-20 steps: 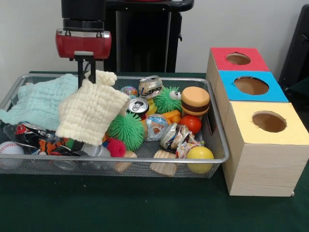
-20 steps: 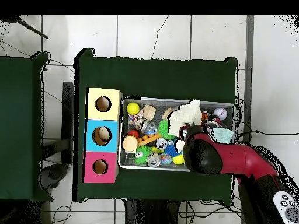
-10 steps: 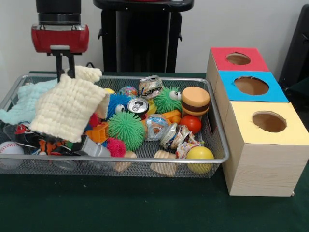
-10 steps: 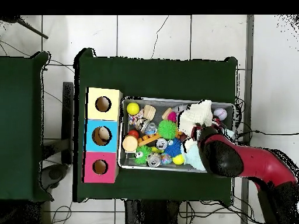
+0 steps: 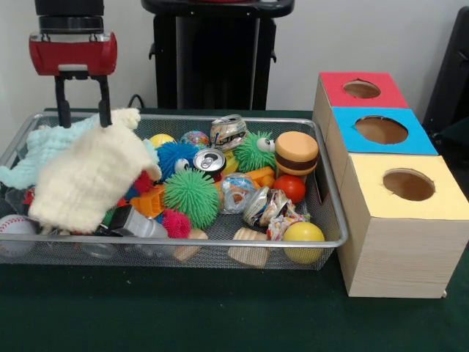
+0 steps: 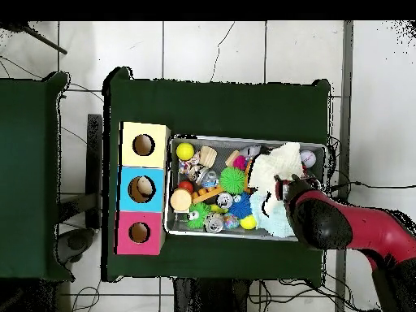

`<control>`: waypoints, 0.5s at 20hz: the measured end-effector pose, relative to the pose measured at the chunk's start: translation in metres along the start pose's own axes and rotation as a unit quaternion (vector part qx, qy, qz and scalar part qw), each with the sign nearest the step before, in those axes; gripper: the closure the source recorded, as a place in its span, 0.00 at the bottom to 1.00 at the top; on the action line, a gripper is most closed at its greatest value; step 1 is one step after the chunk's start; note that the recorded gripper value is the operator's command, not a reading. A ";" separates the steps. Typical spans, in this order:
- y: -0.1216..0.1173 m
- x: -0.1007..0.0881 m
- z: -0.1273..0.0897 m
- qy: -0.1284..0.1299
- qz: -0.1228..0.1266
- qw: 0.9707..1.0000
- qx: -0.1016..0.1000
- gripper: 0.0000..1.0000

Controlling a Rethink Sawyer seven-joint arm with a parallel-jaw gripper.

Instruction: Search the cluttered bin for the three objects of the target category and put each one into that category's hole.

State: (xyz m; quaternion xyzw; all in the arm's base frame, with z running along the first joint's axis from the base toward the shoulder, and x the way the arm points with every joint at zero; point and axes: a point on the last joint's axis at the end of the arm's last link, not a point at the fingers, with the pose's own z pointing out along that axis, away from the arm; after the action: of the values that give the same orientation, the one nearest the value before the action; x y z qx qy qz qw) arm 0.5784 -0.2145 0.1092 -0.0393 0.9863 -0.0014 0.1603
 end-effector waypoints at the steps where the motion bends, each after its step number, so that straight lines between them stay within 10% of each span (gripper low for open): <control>1: 0.001 0.001 0.001 0.000 -0.005 1.000 0.001 0.00; 10: 0.037 -0.012 0.001 -0.003 -0.063 0.998 0.006 0.00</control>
State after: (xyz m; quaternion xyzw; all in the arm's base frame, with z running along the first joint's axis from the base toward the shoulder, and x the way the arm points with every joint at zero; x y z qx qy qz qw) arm 0.5876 -0.1771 0.1120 -0.1005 0.9814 -0.0175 0.1628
